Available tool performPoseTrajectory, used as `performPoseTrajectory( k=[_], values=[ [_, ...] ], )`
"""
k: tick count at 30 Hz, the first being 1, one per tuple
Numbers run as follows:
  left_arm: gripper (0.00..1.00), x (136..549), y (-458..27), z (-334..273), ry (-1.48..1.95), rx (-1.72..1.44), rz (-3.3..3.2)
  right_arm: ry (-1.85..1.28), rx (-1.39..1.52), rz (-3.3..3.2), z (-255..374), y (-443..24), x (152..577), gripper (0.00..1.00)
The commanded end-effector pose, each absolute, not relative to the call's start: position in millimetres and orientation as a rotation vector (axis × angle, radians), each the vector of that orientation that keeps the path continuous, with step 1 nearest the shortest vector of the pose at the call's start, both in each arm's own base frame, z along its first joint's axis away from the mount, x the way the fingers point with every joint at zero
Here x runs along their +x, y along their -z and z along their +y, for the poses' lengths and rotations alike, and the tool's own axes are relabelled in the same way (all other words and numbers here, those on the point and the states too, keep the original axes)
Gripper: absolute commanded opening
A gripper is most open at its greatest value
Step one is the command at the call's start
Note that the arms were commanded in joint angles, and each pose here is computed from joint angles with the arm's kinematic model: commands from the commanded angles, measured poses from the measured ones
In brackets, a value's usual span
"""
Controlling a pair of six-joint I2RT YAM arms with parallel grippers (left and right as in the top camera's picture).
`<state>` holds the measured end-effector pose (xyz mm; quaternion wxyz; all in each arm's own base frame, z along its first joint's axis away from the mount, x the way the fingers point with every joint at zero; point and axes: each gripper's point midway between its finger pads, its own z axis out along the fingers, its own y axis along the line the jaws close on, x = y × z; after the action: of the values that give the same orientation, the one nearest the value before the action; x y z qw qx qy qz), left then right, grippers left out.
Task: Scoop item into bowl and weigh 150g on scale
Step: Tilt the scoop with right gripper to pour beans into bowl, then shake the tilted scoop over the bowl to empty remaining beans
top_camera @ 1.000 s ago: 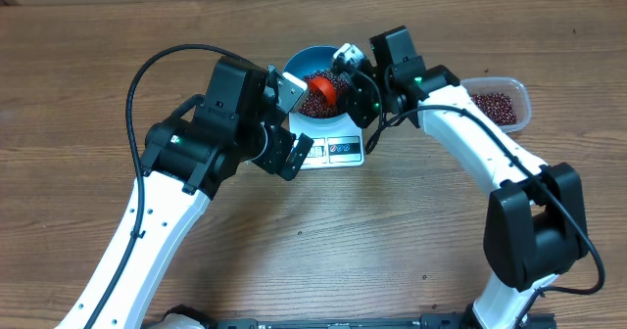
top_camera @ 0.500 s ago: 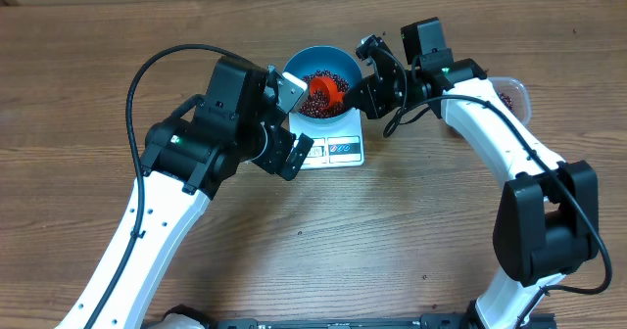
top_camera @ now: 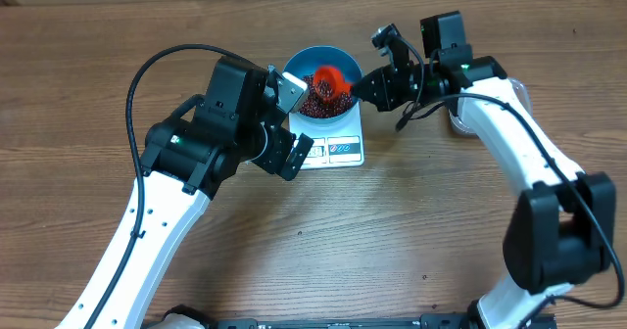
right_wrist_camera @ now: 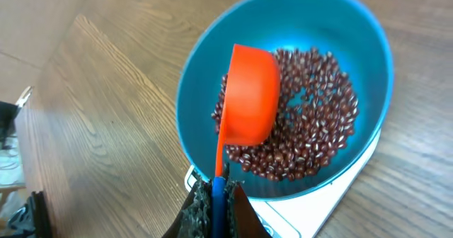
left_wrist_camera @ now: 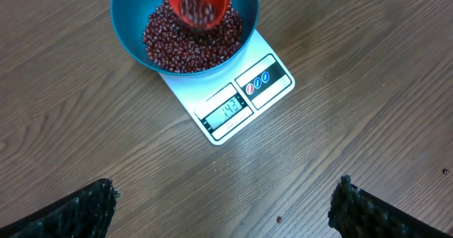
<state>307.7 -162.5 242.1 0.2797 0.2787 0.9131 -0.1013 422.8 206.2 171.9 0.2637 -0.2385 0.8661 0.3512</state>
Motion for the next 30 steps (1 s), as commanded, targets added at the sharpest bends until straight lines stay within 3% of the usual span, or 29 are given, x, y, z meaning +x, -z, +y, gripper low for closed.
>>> performPoseTrajectory(
  k=[1,6,13,26,30],
  values=[
    [1.0,309.0,-243.9,-163.4,0.276,0.735,2.448,-0.796,-0.644,2.239,197.2,-221.7,425.7,0.04],
    [1.0,309.0,-243.9,-163.4,0.276,0.735,2.448,-0.695,-0.653,2.229,201.2,-231.2,422.3,0.04],
    [1.0,309.0,-243.8,-163.4,0.276,0.735,2.448,-0.512,-0.701,2.305,204.2,-207.6,418.4,0.04],
    [1.0,309.0,-243.9,-163.4,0.276,0.735,2.448,-0.524,-0.705,2.3,205.9,-208.5,417.6,0.04],
    [1.0,309.0,-243.9,-163.4,0.276,0.735,2.448,-0.569,-0.871,2.248,215.0,-207.7,405.1,0.04]
  ],
)
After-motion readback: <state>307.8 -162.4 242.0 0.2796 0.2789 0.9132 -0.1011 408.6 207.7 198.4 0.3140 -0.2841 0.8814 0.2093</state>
